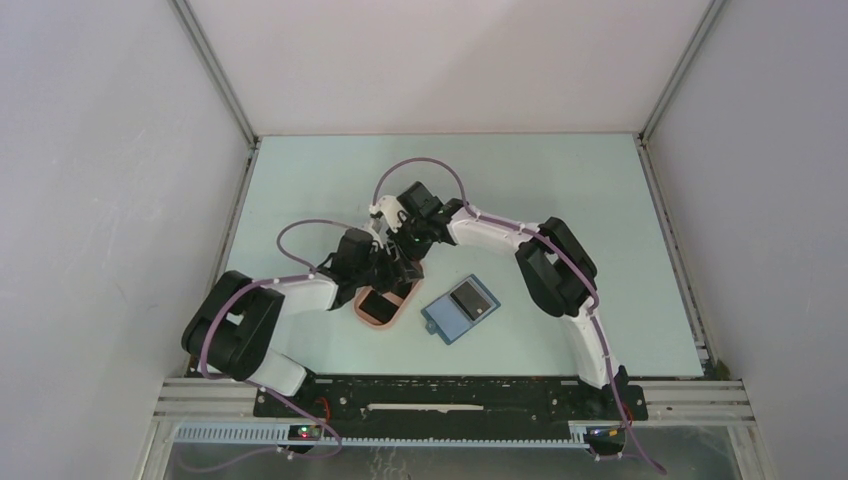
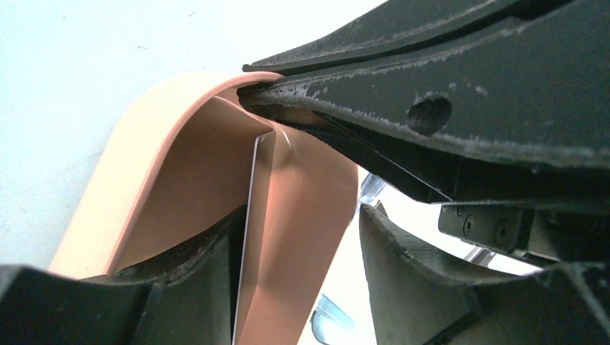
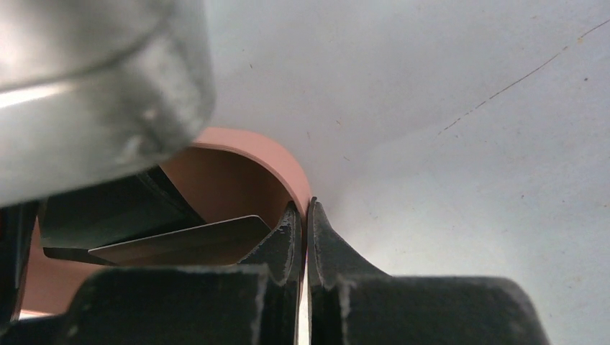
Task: Put the credit cards into the card holder
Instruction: Pick up the credit card from the storage box.
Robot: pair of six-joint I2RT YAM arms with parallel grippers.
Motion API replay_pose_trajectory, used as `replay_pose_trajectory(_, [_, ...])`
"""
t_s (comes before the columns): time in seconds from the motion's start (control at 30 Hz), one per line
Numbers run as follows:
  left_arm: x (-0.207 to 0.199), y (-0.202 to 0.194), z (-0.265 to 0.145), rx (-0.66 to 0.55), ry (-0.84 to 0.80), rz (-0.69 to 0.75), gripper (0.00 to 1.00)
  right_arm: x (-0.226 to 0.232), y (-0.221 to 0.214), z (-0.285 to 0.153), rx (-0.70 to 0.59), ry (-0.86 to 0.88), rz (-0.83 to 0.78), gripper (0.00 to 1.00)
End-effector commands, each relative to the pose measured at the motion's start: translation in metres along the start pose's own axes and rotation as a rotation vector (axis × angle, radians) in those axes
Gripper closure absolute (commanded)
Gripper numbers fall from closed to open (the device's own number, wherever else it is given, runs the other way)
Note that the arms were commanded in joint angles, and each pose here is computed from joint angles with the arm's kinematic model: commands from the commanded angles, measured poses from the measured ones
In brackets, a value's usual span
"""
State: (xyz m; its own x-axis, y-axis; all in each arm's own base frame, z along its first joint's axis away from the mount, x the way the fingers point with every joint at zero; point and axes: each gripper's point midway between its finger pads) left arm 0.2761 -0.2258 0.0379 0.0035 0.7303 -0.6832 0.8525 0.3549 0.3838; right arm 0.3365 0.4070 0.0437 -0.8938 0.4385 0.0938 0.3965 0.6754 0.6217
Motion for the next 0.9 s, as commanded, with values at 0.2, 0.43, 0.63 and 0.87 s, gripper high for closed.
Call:
replay_pose_trajectory(0.2, [0.043, 0.005, -0.007, -0.061, 0.14, 0.051, 0.37, 0.012, 0.009, -0.008, -0.001, 0.116, 0.119, 1.0])
replay_pose_trajectory(0.43, [0.052, -0.004, -0.004, -0.016, 0.174, 0.049, 0.4, 0.01, 0.009, -0.008, -0.002, 0.119, 0.14, 1.0])
replay_pose_trajectory(0.63, [0.053, 0.001, -0.009, -0.042, 0.193, 0.046, 0.42, 0.009, 0.007, -0.007, 0.003, 0.119, 0.139, 1.0])
replay_pose_trajectory(0.87, [0.057, 0.002, -0.012, -0.052, 0.21, 0.042, 0.46, 0.01, 0.007, -0.008, 0.002, 0.119, 0.137, 1.0])
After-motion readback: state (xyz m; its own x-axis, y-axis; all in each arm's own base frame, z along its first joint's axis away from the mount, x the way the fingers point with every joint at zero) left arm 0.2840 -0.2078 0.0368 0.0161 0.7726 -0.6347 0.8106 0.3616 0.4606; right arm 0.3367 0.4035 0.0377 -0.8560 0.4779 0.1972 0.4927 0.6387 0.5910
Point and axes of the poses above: each gripper's point midway between its finger pads, its own z axis out along the fingers, its own x axis along the line the jaws close on, y = z × x, and after that the axes turned 1 degree about z, right-handed
